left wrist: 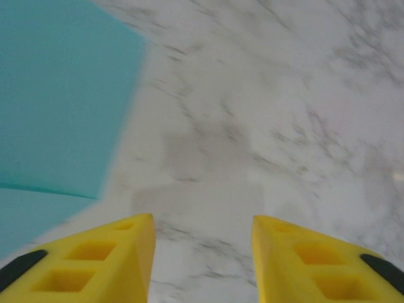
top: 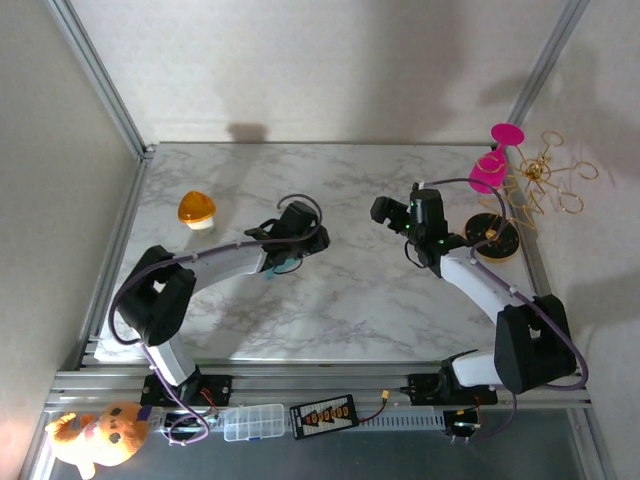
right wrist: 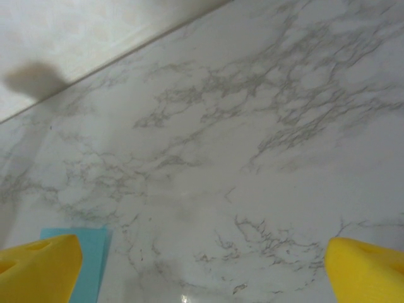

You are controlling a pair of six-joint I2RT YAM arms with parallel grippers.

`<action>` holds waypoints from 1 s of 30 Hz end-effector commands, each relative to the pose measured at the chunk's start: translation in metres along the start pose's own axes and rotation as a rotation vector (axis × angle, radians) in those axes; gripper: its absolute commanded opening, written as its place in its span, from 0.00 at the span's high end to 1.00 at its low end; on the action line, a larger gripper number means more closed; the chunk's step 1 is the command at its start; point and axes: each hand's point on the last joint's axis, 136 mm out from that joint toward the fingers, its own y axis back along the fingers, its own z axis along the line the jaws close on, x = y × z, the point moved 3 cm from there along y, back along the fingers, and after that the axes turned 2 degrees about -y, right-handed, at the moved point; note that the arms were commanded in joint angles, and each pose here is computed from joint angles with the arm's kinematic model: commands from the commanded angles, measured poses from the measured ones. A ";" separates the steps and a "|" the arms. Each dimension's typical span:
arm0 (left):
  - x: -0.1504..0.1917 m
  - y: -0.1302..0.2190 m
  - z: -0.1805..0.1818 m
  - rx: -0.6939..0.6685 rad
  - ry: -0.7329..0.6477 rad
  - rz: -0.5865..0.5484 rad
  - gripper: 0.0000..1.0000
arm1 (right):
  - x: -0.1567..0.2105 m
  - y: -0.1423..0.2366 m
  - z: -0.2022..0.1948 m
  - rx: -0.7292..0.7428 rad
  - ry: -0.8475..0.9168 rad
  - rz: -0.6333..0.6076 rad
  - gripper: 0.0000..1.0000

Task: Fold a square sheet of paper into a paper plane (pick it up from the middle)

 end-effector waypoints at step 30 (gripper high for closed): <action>0.033 -0.044 0.041 -0.052 -0.058 0.173 0.65 | 0.044 -0.023 0.018 -0.166 -0.180 0.250 0.05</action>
